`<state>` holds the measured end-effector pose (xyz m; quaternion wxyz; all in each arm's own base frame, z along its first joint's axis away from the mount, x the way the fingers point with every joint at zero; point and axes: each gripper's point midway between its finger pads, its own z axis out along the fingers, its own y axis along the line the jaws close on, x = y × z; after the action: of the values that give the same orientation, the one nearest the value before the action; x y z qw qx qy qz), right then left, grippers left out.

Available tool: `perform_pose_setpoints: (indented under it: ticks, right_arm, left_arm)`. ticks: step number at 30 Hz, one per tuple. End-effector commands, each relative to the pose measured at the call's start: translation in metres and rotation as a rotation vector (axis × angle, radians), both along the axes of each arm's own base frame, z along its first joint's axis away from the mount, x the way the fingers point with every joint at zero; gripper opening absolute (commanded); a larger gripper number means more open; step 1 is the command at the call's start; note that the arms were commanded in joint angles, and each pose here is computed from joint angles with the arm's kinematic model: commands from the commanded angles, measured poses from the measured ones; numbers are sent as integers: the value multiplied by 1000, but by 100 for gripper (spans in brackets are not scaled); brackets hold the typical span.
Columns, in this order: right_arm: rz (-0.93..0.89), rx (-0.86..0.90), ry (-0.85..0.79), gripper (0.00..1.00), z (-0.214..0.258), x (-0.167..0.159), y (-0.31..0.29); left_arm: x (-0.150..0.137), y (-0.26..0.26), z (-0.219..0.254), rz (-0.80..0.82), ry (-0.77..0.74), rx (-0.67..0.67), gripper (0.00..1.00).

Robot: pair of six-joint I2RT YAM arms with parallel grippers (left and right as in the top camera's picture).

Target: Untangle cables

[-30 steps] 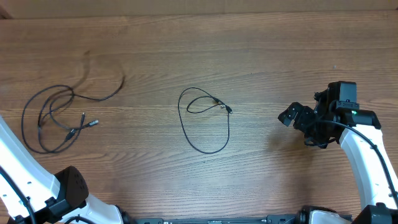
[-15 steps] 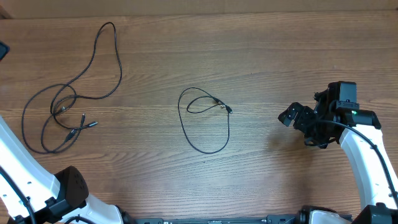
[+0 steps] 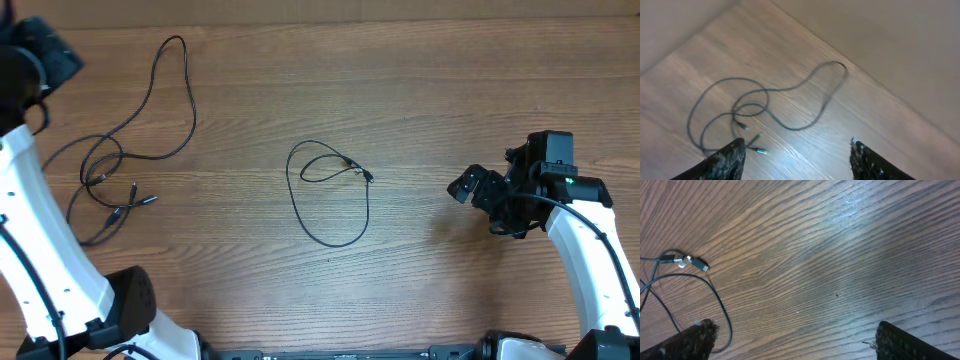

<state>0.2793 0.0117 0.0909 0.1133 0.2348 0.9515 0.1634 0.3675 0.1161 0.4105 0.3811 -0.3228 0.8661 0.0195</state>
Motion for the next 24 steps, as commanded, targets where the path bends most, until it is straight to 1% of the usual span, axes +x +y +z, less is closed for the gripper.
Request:
perform_pose_setpoints:
  ticks: [1, 3, 5, 6, 9, 11, 17, 24]
  right_arm:
    - [12, 0, 1, 100, -1, 0, 2]
    - [12, 0, 0, 100, -1, 1, 2]
    - [12, 0, 0, 100, -1, 1, 2]
    - [12, 0, 0, 100, -1, 1, 2]
    - [12, 0, -1, 100, -1, 1, 2]
    - [12, 0, -1, 100, -1, 1, 2]
    - [12, 0, -1, 100, -1, 1, 2]
    - [12, -1, -6, 100, -1, 2, 2]
  left_arm:
    - [13, -33, 0, -167, 11, 43, 68]
    - [18, -57, 0, -276, 11, 51, 70]
    - [22, -82, -1, -387, 11, 54, 78]
    - [24, -94, -2, -442, 14, 54, 84]
    - [28, -129, -10, -605, 32, 57, 87]
    - [30, -147, -18, -677, 55, 55, 87]
    - [38, -181, -55, -761, 170, 21, 93]
    - [48, -231, -107, -870, 321, -13, 94]
